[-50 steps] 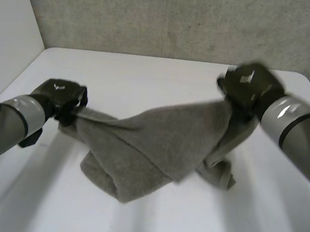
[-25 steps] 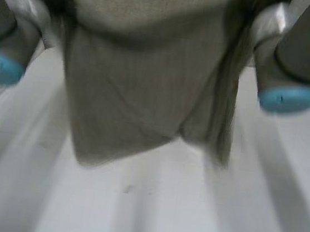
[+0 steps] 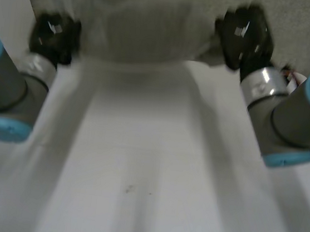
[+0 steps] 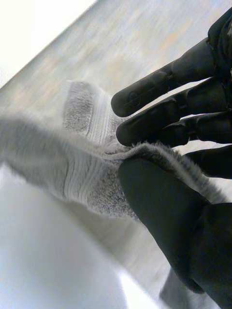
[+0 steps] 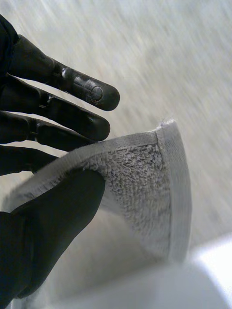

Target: Fold the laundry

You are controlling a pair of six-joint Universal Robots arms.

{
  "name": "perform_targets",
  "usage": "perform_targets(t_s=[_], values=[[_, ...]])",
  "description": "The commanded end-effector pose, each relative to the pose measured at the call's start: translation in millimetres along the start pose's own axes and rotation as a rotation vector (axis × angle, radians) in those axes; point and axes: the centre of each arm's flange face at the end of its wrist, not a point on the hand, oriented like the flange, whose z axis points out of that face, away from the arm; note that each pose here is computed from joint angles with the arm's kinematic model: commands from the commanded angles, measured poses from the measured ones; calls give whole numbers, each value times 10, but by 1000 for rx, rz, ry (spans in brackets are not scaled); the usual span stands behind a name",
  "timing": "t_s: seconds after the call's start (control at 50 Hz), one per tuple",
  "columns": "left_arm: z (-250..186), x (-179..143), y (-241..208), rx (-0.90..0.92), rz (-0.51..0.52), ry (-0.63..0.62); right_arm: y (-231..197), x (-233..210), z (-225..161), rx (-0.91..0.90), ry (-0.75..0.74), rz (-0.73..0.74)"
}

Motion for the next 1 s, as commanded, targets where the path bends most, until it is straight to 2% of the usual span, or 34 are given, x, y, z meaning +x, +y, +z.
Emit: perform_targets(t_s=[0.02, 0.06, 0.12, 0.16, 0.18, 0.22, 0.36, 0.54, 0.74, 0.9, 1.0], values=[[-214, 355, 794, -200, -5, 128, 573, -511, -382, -266, -210, 40], [-332, 448, 1025, -274, 0, 161, 781, -676, -569, -397, -305, 54], [-390, 483, 1104, -300, 20, 177, 874, -714, -722, -494, -373, 70], [-478, 521, 1182, -325, 100, 210, 896, -687, -771, -528, -386, 75], [-478, 521, 1183, -325, 100, 210, 896, -686, -771, -529, -386, 75], [-542, 521, 1237, -338, 194, 239, 862, -587, -832, -559, -383, 91], [-576, 340, 1297, -367, 316, 224, 787, -335, -917, -571, -326, 86], [-572, 192, 1194, -356, 320, 181, 1005, -230, -1085, -664, -301, 92], [-649, 48, 1183, -380, 319, 150, 1043, -152, -1141, -689, -279, 101], [-886, 115, 1126, -389, 306, 220, 1035, -138, -1137, -696, -278, 97], [-1153, 65, 852, -412, 297, 257, 933, -74, -1171, -711, -308, 81]])
